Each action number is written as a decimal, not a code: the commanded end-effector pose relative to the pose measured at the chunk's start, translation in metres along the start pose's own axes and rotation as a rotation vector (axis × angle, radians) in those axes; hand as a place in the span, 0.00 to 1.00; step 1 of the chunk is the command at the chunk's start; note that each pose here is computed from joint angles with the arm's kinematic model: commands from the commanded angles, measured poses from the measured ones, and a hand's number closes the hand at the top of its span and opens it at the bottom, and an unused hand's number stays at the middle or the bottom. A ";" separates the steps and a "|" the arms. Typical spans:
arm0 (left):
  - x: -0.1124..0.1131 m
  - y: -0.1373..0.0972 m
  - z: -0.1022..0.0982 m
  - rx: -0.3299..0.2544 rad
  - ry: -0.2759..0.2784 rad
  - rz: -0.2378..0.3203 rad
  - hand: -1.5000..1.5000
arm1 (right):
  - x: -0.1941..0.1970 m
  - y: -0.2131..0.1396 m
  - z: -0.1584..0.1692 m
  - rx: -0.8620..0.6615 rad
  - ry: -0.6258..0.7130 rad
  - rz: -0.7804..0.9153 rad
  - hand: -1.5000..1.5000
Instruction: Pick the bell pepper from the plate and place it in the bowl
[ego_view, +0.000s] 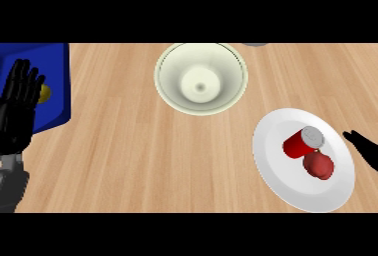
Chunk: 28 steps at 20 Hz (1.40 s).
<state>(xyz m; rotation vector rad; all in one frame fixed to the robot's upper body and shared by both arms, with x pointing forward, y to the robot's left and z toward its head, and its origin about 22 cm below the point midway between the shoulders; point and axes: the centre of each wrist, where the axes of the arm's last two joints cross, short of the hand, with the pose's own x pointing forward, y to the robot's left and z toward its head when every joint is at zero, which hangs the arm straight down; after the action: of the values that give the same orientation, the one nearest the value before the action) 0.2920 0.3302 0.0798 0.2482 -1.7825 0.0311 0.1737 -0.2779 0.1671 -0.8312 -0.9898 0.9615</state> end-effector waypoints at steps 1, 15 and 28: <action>-0.003 0.020 -0.006 -0.010 -0.003 0.011 0.50 | -0.005 0.014 -0.006 0.012 0.022 0.012 0.00; 0.004 0.003 -0.006 -0.006 -0.003 -0.006 0.50 | -0.039 0.040 -0.045 -0.002 -0.035 -0.014 0.00; 0.005 -0.012 -0.009 -0.007 -0.002 0.008 0.50 | -0.033 0.075 -0.076 0.035 0.001 0.031 0.00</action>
<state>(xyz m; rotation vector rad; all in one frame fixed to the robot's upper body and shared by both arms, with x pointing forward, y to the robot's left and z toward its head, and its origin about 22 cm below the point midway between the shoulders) 0.2923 0.3287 0.0810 0.2390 -1.7842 0.0295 0.2087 -0.3055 0.0774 -0.8140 -0.9747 0.9942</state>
